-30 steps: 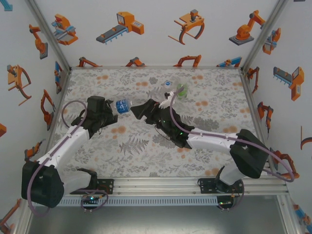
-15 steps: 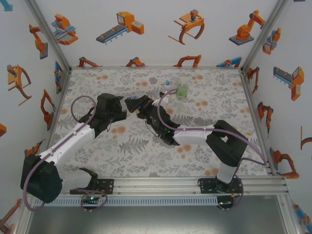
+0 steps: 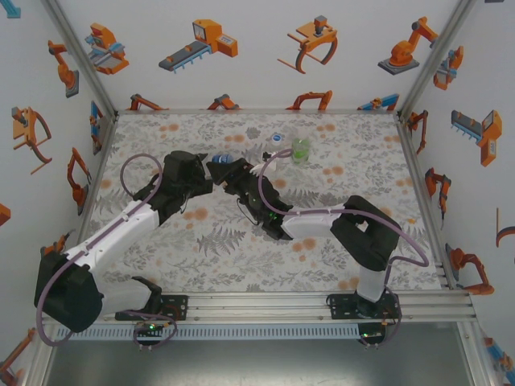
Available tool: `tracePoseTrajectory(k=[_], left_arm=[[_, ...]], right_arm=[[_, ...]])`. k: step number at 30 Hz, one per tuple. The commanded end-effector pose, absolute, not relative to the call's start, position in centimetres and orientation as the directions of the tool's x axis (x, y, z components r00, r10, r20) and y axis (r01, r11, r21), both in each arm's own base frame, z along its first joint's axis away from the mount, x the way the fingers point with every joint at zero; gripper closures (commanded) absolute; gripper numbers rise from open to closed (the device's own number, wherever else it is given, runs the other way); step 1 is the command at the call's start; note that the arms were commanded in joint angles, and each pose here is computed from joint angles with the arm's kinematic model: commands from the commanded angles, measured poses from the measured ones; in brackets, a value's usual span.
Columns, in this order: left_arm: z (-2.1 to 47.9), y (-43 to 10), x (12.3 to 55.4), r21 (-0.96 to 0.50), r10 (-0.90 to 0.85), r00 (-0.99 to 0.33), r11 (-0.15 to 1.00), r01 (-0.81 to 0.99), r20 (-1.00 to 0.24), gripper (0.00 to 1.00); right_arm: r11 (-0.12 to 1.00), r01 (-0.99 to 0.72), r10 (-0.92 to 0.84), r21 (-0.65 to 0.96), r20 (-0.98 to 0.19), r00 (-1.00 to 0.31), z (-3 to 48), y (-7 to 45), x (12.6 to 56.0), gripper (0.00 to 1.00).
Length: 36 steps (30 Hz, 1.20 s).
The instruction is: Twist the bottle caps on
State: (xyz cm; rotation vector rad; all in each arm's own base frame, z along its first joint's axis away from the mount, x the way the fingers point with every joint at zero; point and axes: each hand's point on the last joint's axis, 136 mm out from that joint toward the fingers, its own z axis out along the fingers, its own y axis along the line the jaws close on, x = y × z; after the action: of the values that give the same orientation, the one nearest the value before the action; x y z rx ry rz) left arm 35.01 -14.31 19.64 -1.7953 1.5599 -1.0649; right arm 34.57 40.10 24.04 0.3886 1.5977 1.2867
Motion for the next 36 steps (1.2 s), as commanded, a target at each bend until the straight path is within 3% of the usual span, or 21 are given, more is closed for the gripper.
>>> tracePoseTrajectory(k=[1,4,8,12,17,22,25,28,36], left_arm=[[20.8,-13.3,34.4,-0.804,-0.968,0.088,-0.246,-0.541,0.236,0.27],[20.9,-12.7,34.2,-0.816,-0.980,0.079,-0.196,-0.543,0.182,0.12],[21.2,-12.1,33.9,-0.833,-0.996,0.035,-0.084,-0.547,0.078,0.05],[23.2,-10.8,34.0,-0.828,-0.979,-0.072,0.198,-0.524,-0.189,0.04],[26.2,-10.8,34.9,-0.714,-0.819,-0.260,0.574,-0.401,-0.512,0.02],[29.1,-14.5,35.6,-0.573,-0.529,-0.440,0.819,-0.040,-0.726,0.01],[30.7,-18.2,34.7,-0.495,-0.323,-0.499,0.828,0.263,-0.804,0.01],[31.0,-21.4,32.5,-0.414,-0.100,-0.532,0.752,0.513,-0.841,0.02],[29.9,-23.5,27.4,-0.354,0.178,-0.537,0.578,0.736,-0.825,0.00]], right_arm=[[0.383,-0.372,0.766,0.846,-0.516,-0.383,26.3,39.2,34.2,0.48],[0.414,-0.378,0.751,0.828,-0.545,-0.372,26.0,38.6,34.0,0.50],[0.471,-0.395,0.717,0.789,-0.603,-0.349,25.7,37.4,33.8,0.51],[0.507,-0.423,0.649,0.751,-0.655,-0.386,24.7,36.6,33.9,0.55],[0.525,-0.477,0.554,0.705,-0.708,-0.437,23.5,35.5,33.5,0.57],[0.514,-0.610,0.405,0.603,-0.798,-0.447,24.3,35.3,32.1,0.57],[0.528,-0.664,0.314,0.529,-0.848,-0.427,25.1,34.9,31.4,0.61],[0.528,-0.714,0.247,0.459,-0.888,-0.388,26.3,34.2,30.3,0.61],[0.408,-0.872,0.002,0.269,-0.956,-0.294,28.7,33.2,25.4,0.61]])
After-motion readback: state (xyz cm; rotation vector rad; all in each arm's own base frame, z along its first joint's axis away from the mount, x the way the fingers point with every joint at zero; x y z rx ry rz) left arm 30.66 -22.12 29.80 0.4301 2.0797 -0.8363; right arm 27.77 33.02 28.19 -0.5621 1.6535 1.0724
